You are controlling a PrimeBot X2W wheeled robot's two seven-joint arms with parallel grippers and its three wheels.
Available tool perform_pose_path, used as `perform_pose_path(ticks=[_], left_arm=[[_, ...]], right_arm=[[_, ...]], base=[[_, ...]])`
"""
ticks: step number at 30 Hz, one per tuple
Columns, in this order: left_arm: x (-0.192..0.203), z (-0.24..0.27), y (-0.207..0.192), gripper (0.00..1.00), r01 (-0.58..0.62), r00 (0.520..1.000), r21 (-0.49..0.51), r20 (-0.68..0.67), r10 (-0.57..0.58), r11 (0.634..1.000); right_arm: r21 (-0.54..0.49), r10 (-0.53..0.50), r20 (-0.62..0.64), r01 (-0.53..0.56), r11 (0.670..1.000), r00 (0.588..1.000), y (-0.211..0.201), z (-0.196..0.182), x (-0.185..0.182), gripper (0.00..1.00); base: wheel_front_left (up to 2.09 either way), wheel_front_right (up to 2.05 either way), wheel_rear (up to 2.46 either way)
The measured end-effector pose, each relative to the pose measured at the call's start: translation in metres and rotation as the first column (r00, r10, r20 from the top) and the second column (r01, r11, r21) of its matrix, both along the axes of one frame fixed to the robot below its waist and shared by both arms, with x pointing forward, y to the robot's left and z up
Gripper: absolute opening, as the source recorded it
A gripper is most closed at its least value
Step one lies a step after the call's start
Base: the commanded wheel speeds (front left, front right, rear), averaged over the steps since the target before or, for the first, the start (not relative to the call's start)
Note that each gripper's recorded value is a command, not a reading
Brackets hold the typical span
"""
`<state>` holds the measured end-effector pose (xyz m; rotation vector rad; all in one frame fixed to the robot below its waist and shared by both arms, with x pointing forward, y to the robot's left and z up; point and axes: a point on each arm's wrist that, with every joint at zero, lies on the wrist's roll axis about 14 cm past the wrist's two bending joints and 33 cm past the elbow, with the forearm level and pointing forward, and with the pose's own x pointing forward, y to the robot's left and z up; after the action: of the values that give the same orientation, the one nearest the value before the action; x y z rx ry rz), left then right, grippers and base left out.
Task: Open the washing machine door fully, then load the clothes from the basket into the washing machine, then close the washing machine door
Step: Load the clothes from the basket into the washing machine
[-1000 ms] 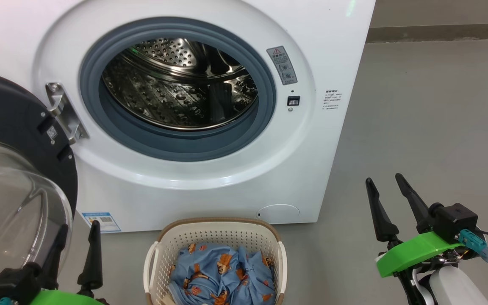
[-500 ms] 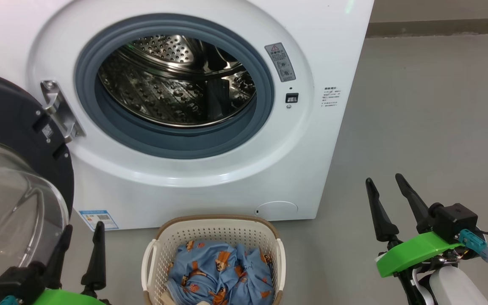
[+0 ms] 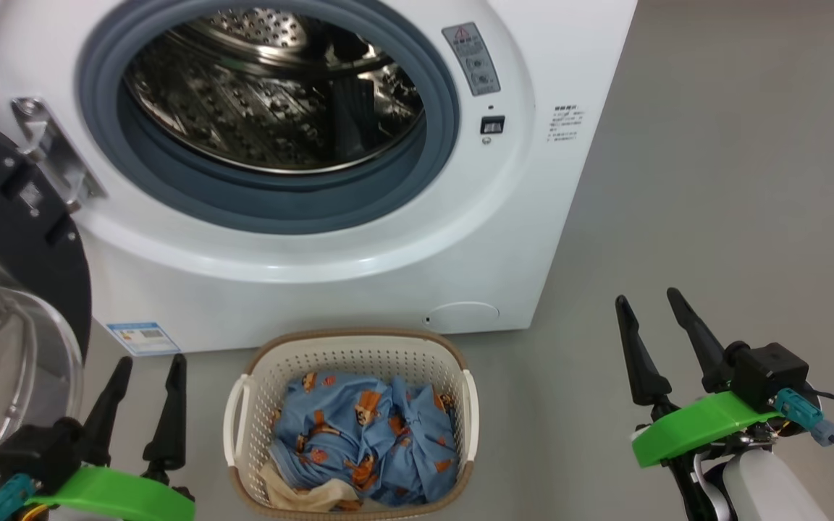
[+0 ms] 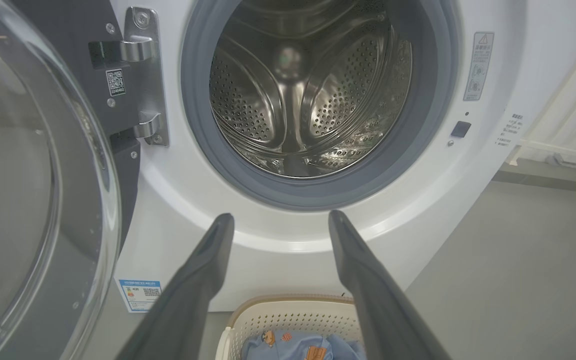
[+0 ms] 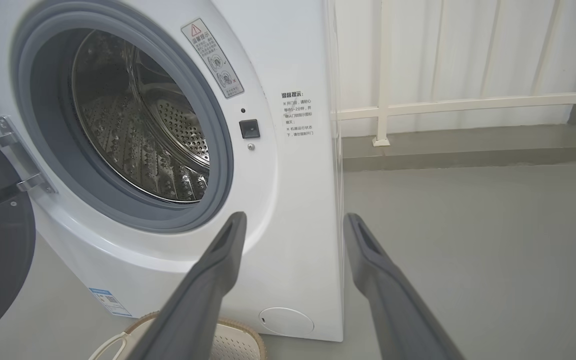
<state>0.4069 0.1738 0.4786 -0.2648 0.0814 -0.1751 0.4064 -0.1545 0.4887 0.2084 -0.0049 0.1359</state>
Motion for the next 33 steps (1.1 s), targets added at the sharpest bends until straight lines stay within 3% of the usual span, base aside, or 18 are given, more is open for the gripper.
perform_pose_path(ticks=[17,33], left_arm=[[0.042,-0.078,-0.031,1.00,0.147,0.967,0.006,-0.209,-0.142,0.989],[0.054,-0.187,-0.067,1.00,0.304,0.831,-0.004,-0.487,-0.267,0.953]], right_arm=[[-0.026,-0.069,-0.085,0.067,0.997,0.994,-0.020,-0.038,0.024,1.00],[-0.026,-0.095,-0.193,0.092,0.995,0.977,-0.030,-0.093,0.052,1.00]], base=[[0.00,0.00,0.00],[0.00,0.00,0.00]])
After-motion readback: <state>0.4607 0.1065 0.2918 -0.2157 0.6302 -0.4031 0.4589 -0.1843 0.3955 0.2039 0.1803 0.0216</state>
